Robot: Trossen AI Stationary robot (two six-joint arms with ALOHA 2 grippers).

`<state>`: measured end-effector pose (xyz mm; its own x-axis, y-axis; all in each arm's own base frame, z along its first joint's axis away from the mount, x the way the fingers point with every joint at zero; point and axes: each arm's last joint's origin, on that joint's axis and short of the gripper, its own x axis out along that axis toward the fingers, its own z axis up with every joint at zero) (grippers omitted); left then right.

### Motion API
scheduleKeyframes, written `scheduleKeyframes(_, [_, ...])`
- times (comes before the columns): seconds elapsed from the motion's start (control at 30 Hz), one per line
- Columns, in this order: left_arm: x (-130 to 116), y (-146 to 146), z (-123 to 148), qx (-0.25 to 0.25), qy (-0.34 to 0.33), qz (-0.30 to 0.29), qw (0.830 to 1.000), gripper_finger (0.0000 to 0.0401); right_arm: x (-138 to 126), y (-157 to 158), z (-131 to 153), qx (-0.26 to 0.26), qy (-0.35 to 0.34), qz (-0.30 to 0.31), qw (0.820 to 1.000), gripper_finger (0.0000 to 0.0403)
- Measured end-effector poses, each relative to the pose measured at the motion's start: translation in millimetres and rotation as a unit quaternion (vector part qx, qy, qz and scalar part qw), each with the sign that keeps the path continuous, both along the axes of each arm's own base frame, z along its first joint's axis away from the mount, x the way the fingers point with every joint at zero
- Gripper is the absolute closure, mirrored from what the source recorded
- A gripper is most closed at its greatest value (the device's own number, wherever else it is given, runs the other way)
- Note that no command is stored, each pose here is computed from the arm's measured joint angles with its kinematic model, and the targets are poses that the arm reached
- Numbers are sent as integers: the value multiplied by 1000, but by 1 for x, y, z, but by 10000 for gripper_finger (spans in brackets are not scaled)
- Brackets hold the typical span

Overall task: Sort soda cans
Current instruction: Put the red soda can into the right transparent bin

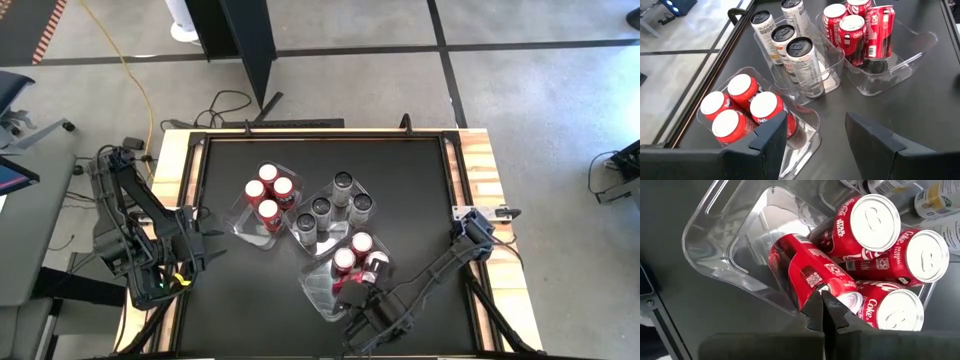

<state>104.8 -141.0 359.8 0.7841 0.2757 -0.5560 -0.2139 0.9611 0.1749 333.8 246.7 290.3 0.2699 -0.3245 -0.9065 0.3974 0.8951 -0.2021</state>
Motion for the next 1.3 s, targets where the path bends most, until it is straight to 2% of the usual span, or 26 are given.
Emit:
scheduleKeyframes(0.1, [0,-1,0,-1,0,-2,1000,207,-3,4,0,1,3,10,1000,398])
scheduleKeyframes(0.23, [0,-1,0,2,2,-5,1000,207,-3,10,1,-12,-12,55,998,398])
scheduleKeyframes(0.4, [1,-2,1,5,-4,-9,1000,207,20,12,4,0,-71,133,989,398])
scheduleKeyframes(0.53, [1,-2,1,5,-6,-8,1000,207,28,1,5,-26,-68,150,986,398])
scheduleKeyframes(0.7, [1,-2,1,2,-8,-8,1000,207,12,-8,7,-88,-34,108,990,398])
scheduleKeyframes(0.97, [2,-2,1,11,-6,-14,1000,207,-16,16,33,-79,-103,150,980,399])
scheduleKeyframes(1.07, [2,-2,1,13,-5,-16,1000,207,-7,25,53,-28,-184,194,963,400])
scheduleKeyframes(1.17, [2,-3,1,8,-8,-16,1000,207,8,34,69,27,-249,280,927,402])
scheduleKeyframes(1.23, [2,-3,1,7,-9,-16,1000,207,16,36,74,39,-270,333,903,402])
scheduleKeyframes(1.3, [2,-3,1,7,-9,-16,1000,207,24,32,77,47,-279,367,886,402])
